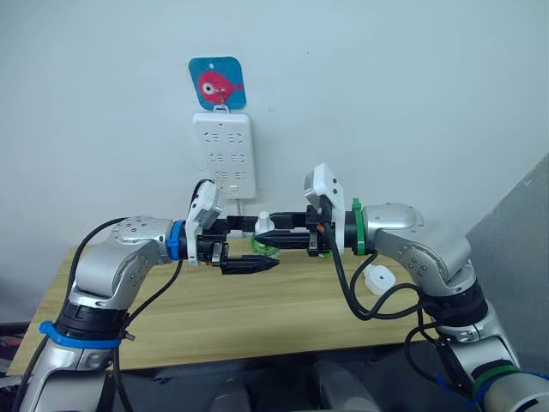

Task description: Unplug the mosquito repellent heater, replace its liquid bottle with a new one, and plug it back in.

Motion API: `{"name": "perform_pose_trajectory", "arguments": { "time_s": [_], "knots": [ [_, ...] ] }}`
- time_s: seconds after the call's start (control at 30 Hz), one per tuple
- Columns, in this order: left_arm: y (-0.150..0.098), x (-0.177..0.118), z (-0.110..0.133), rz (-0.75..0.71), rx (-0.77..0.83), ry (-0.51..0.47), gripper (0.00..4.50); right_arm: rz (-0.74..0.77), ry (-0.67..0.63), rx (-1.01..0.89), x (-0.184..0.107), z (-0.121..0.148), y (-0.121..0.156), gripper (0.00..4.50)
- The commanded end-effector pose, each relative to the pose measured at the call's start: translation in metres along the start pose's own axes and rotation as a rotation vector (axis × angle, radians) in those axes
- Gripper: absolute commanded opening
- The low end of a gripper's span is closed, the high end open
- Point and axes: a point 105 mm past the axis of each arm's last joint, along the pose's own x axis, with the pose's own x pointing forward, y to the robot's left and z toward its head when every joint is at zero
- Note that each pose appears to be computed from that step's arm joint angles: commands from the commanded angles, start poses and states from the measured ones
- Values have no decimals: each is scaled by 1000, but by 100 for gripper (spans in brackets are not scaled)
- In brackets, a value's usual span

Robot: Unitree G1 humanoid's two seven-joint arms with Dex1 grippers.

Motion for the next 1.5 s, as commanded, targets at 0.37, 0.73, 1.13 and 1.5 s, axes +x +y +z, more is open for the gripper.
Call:
{"name": "perform_pose_trajectory", "arguments": {
  "time_s": [0.37,0.73,1.13,1.5],
  "knots": [
    [0,9,4,-11,25,5,231,41,-64,-34,0,18,10,108],
    [3,10,5,9,31,5,231,62,-80,-21,-2,19,14,108],
    [11,10,10,43,59,-16,231,66,-81,-20,2,13,19,108],
    [-12,13,3,-131,70,71,231,468,87,-179,-9,12,37,108]
  ]
}}
